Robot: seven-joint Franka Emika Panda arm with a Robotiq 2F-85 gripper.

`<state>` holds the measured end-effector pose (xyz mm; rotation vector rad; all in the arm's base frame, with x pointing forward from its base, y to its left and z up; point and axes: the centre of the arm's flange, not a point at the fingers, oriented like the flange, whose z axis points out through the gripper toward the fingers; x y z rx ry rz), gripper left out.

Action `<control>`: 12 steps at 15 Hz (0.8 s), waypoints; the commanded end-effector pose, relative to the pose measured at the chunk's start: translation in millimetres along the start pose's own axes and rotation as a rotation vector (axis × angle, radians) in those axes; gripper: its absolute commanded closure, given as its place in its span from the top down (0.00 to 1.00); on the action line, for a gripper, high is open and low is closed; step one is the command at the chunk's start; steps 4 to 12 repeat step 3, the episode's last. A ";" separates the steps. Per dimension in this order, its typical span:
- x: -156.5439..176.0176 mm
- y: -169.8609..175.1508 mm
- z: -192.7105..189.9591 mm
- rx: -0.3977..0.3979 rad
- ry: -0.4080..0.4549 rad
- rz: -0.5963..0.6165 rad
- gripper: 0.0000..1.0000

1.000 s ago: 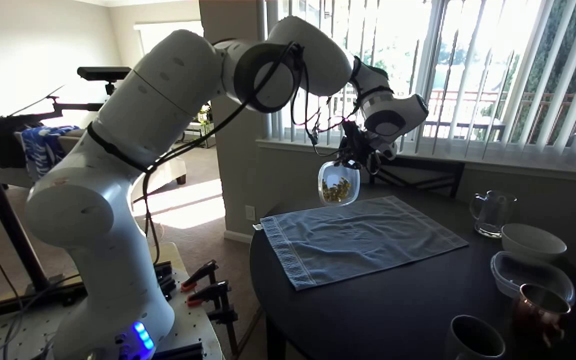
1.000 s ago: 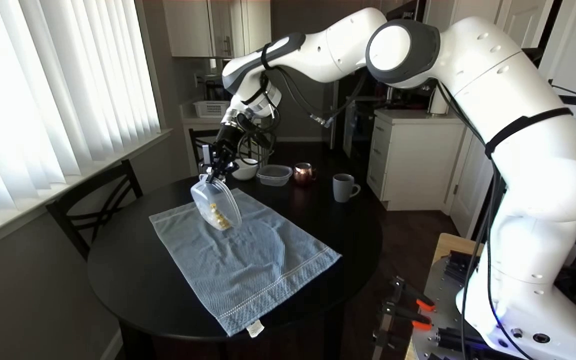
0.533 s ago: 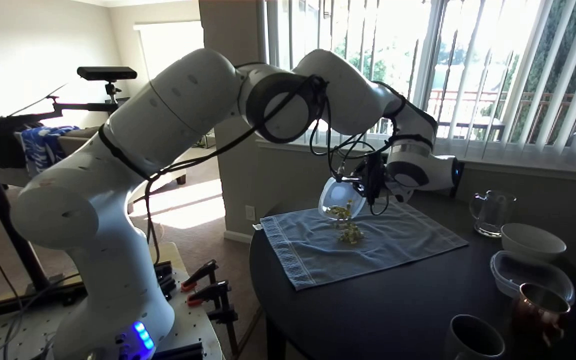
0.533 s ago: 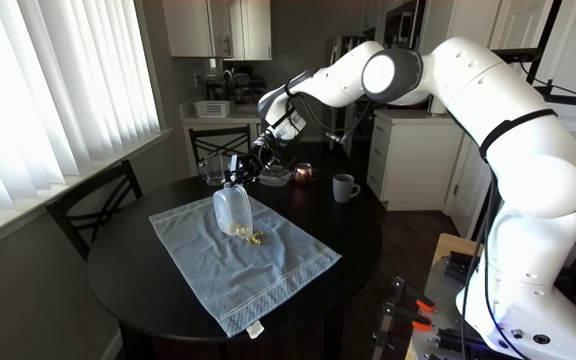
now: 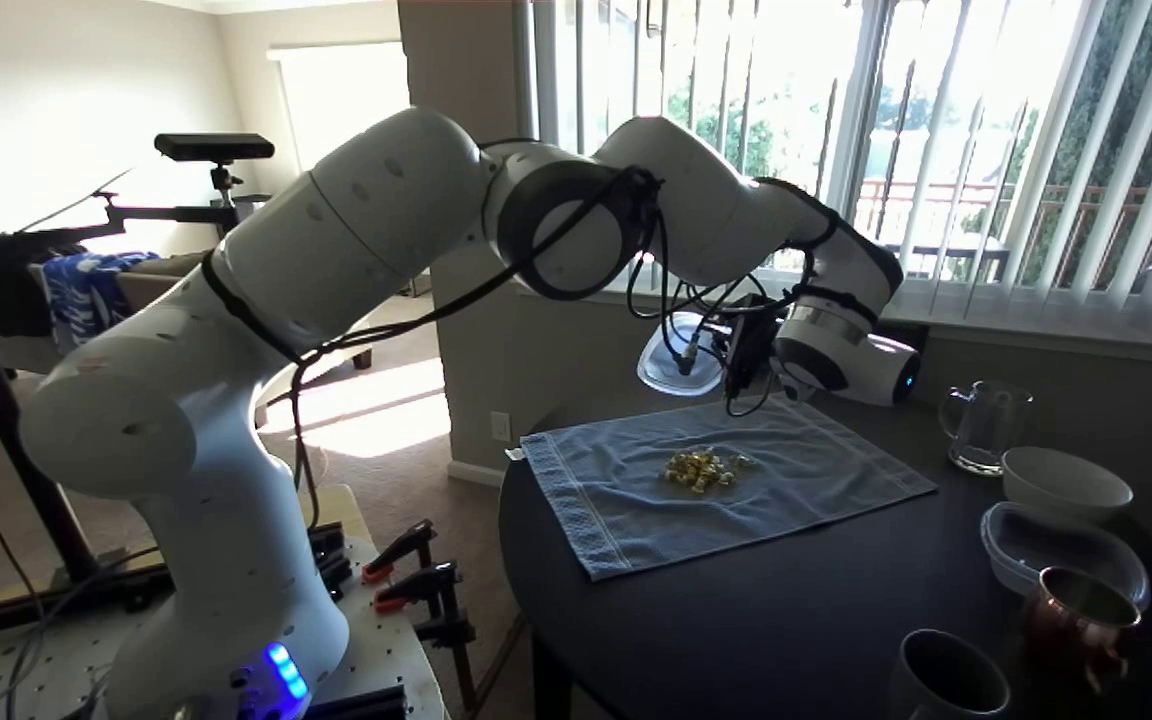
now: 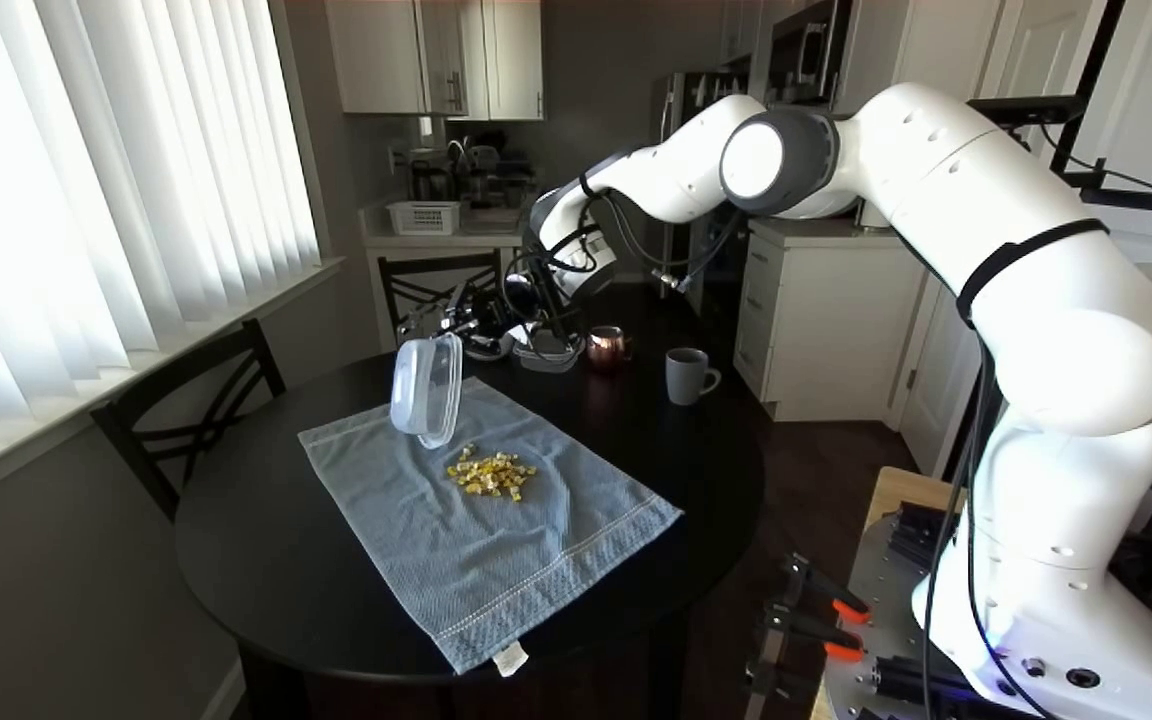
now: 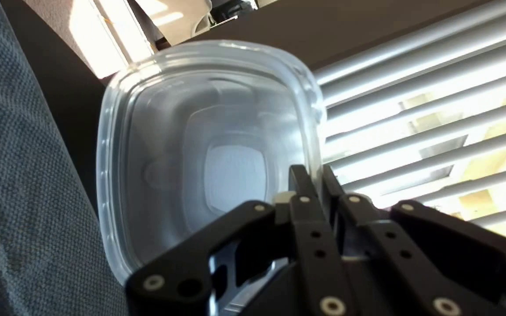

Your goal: Pick up the clear lunch box and spill all the candy onto the blue towel

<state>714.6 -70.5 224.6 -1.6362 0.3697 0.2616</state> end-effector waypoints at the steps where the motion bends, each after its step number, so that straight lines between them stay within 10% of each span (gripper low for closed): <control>1: -0.6 -6.2 1.1 0.016 0.001 -0.005 0.02; 12: 1.0 -7.3 2.5 -0.002 0.012 0.004 0.02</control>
